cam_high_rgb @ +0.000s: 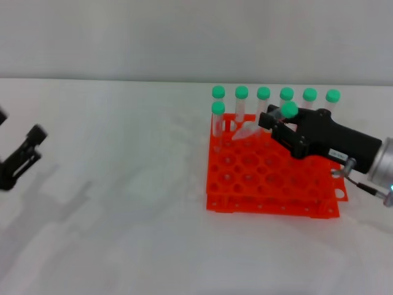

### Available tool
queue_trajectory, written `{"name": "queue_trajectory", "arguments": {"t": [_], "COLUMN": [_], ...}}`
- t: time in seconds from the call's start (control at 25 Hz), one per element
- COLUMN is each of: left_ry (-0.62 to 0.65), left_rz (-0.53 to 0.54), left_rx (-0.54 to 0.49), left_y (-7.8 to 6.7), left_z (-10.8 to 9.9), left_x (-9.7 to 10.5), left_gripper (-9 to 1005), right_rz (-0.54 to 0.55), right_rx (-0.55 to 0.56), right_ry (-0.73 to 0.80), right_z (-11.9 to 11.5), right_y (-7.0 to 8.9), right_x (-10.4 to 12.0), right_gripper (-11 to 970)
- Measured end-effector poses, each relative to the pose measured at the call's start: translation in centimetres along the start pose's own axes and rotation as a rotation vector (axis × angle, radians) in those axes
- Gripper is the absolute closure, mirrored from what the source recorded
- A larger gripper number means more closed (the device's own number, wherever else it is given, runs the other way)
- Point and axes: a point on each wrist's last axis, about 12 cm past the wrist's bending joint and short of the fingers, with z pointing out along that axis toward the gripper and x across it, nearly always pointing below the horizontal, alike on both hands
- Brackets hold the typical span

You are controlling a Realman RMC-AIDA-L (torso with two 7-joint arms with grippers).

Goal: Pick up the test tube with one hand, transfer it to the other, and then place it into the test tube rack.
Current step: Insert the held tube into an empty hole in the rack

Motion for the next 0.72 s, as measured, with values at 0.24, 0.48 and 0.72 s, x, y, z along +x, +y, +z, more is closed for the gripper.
{"name": "queue_trajectory", "arguments": {"t": [0.24,0.48,0.72], "left_ry": [0.009,0.046,0.056], "left_rz": [0.003,-0.024,-0.045], "left_rx": [-0.127,-0.172,-0.184], "left_y": [-1.7,-2.2,-2.4], "left_z": [-2.5,-2.8,-2.7], "left_x": [2.2,3.3,3.7], "left_gripper": [103,103,103], "right_rz": [-0.067,-0.091,-0.132], "right_rx": [0.018,0.048,0.066], "right_ry": [0.057,0.089,0.145], "right_z": [1.3,1.9,3.2], "right_y": [-0.5,-1.1,-1.5], "right_x": [-0.6,-0.8,-0.9], "right_gripper": [726,721,717]}}
